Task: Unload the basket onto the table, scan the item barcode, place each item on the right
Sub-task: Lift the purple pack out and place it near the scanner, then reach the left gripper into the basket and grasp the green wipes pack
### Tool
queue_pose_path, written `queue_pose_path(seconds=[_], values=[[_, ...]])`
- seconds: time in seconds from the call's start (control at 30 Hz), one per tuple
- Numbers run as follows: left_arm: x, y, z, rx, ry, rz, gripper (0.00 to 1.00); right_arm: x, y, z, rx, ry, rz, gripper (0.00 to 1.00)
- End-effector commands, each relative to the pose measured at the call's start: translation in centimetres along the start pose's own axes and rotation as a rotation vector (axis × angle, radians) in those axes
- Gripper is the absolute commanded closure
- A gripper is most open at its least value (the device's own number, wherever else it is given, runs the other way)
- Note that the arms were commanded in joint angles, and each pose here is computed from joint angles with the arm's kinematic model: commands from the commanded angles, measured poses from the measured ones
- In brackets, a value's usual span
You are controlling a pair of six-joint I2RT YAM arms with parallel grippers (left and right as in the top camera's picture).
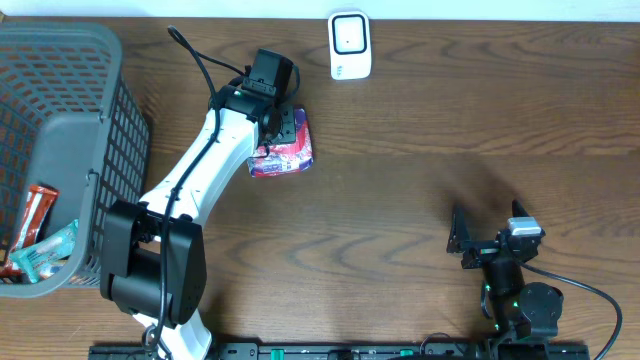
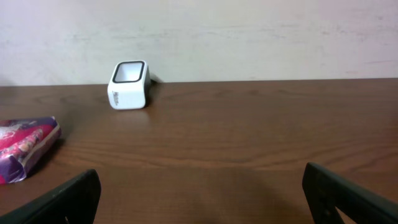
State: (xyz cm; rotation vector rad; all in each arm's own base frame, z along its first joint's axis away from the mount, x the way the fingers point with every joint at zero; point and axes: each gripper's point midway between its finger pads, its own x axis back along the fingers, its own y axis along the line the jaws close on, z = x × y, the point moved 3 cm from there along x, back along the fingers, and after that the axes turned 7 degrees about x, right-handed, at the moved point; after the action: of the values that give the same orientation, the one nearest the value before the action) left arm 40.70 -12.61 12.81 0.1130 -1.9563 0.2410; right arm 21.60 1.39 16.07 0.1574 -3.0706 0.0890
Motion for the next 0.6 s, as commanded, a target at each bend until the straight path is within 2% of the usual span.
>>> queue_pose_path(seconds=[0.0, 0.13, 0.23, 0.27, 0.37, 0.5, 0.53, 0.57], values=[[2.7, -0.1, -1.6, 0.010, -0.073, 0.025, 0.47, 0.0, 0.3, 0.0, -0.005, -0.002, -0.014, 0.01], [7.9, 0.1, -4.2, -0.024, -0.206, 0.079, 0.46, 0.0, 0.3, 0.0, -0.005, -0.002, -0.014, 0.01], [13.3, 1.8, -6.3, 0.018, -0.355, 0.092, 0.39, 0.0, 0.3, 0.0, -0.005, -0.002, -0.014, 0.01], [16.7, 3.7, -7.4, 0.066, -0.458, 0.081, 0.34, 0.0, 0.3, 0.0, -0.005, -0.002, -0.014, 0.01], [21.2, 7.8, -8.5, 0.159, -0.594, 0.030, 0.27, 0.0, 0.3, 0.0, -0.005, -0.002, -0.014, 0.01], [25.3, 14.6, -9.0, 0.307, -0.714, -0.079, 0.15, 0.0, 0.3, 0.0, -0.005, -0.002, -0.014, 0.01], [26.5, 18.2, -9.0, 0.392, -0.748, -0.138, 0.11, 0.0, 0.3, 0.0, -0.005, -0.002, -0.014, 0.01], [26.7, 19.8, -9.0, 0.437, -0.755, -0.164, 0.03, 0.0, 0.3, 0.0, -0.005, -0.002, -0.014, 0.01]])
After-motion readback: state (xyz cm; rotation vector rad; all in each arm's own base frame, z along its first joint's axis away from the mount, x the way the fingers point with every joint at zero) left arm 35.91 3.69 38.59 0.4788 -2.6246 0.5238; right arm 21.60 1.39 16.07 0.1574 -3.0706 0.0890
